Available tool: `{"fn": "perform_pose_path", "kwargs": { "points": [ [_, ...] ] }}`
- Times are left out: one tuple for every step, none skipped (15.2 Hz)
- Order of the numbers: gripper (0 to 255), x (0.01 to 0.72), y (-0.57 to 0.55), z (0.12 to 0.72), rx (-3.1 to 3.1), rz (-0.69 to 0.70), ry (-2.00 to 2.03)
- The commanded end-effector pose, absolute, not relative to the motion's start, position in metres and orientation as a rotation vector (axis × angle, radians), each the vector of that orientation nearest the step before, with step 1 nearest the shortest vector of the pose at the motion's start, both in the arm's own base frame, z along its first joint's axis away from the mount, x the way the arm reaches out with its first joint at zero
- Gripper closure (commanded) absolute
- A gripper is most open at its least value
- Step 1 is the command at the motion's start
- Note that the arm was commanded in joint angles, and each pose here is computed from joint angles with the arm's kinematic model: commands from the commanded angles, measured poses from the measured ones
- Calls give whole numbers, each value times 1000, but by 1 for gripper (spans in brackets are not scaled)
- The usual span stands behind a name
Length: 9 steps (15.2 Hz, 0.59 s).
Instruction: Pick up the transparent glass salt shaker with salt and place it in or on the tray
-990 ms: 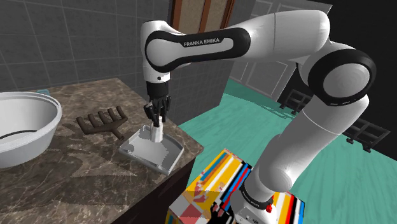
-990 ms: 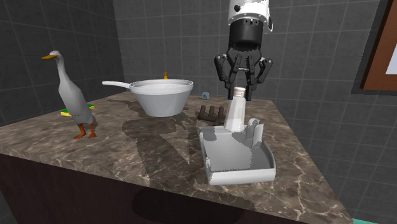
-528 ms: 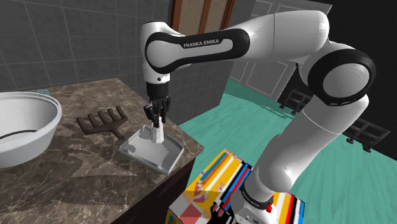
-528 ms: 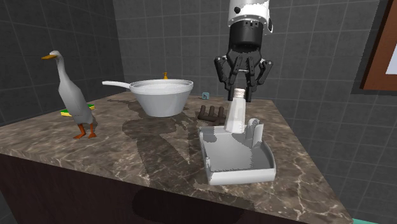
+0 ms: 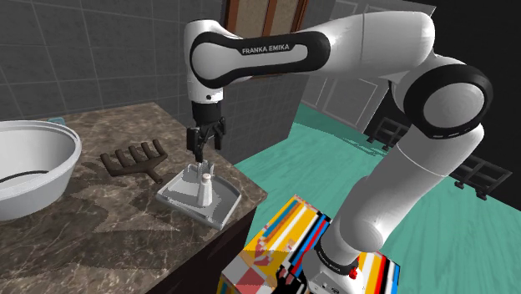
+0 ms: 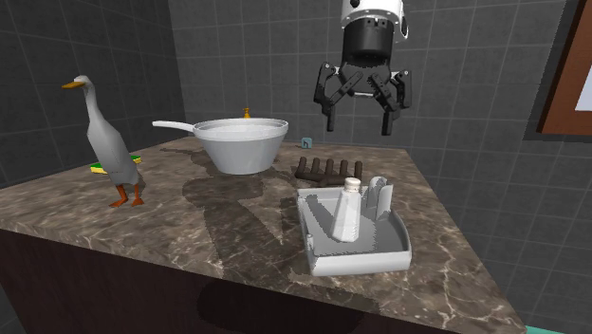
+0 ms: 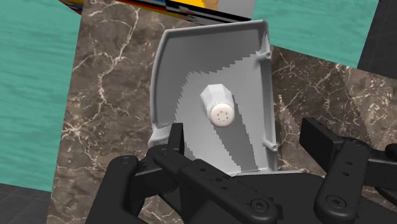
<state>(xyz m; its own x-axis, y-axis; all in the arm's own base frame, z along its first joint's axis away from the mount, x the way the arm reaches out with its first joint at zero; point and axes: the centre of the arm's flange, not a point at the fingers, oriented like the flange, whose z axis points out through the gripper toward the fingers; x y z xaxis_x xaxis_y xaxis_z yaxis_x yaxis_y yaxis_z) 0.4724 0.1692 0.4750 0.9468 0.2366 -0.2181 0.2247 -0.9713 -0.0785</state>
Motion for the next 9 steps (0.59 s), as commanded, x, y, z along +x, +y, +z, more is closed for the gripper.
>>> {"fn": "perform_pose_path", "kwargs": {
  "points": [
    [0, 478, 169, 497, -3048, 353, -361],
    [0, 481, 168, 507, -3048, 353, -361],
    [0, 481, 168, 507, -3048, 353, -361],
    [0, 481, 168, 507, -3048, 353, -361],
    [0, 481, 168, 507, -3048, 353, -361],
    [0, 481, 168, 507, -3048, 353, -361],
    [0, 481, 168, 507, -3048, 353, -361],
    [0, 481, 168, 507, -3048, 353, -361],
    [0, 481, 168, 507, -3048, 353, -361]
  ]
}}
